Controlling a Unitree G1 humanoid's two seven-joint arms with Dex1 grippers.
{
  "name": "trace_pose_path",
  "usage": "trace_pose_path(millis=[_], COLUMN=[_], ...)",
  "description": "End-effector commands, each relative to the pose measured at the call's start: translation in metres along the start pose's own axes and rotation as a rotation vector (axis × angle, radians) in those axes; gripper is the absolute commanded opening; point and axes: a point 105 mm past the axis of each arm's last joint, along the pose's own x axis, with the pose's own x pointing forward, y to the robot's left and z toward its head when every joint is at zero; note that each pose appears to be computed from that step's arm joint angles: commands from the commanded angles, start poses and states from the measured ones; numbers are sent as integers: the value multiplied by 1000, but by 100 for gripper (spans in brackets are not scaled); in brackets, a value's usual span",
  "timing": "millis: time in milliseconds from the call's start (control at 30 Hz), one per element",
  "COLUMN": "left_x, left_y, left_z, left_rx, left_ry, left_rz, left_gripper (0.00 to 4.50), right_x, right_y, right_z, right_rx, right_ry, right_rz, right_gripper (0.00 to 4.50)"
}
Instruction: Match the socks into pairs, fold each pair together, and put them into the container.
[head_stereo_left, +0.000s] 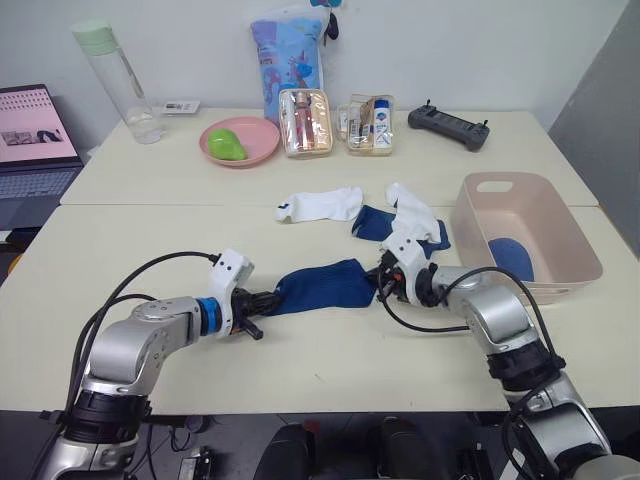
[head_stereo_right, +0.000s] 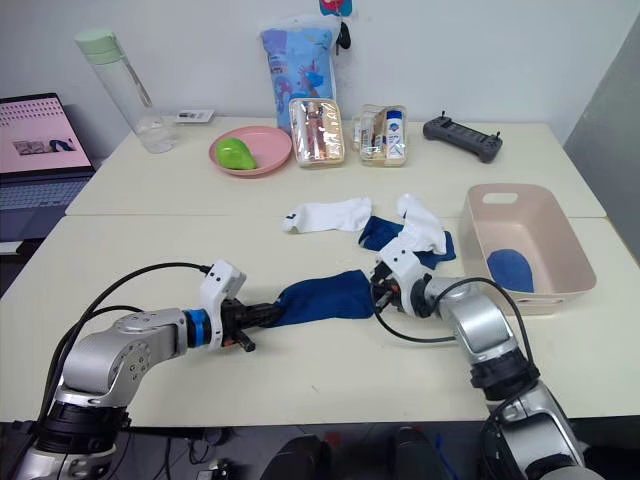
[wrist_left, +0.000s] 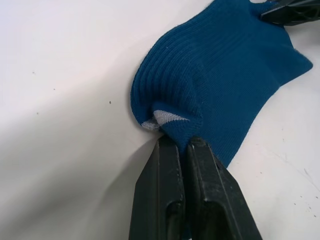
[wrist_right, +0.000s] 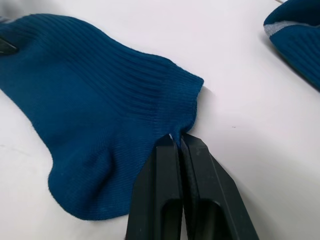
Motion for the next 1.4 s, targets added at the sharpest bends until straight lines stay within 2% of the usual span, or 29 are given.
trace_pose_path(millis=[33, 200, 467, 600, 767, 967, 1000, 1067, 1200, 1367, 1400], left_x=[-19, -32, -34, -29, -26, -30, -31, -32, -35, -42, -44], left_y=[-4, -23, -46, -44, -42, -42, -40, -36, -32, -17, -13], left_z=[14, 4, -14, -39, -47, -54, -53, -54, -50, -34, -27], left_rx=[34, 116, 198, 210, 233, 234, 261, 302, 305, 306, 305], left_ry=[-28, 42, 91, 134, 131, 148, 144, 139, 112, 51, 32], left_rz=[-71, -179, -263, -248, -244, -265, -256, -243, -233, -185, -173], left_gripper=[0, 0, 0, 0, 0, 0, 51, 104, 229, 372, 403], right_x=[-22, -45, -64, -71, -74, -74, -75, -77, -80, -83, -84], right_y=[12, 35, 55, 62, 72, 62, 61, 57, 54, 52, 50], right_z=[20, 6, -9, -24, -39, -44, -44, -42, -39, -32, -28], right_rx=[5, 22, 65, 112, 124, 102, 99, 97, 82, 55, 48], right_ry=[-71, -23, 21, 66, 124, 128, 127, 118, 106, 75, 58], right_rz=[33, 83, 104, 104, 120, 63, 62, 56, 60, 65, 61], right_gripper=[3, 3, 3, 3, 3, 3, 51, 105, 250, 428, 450])
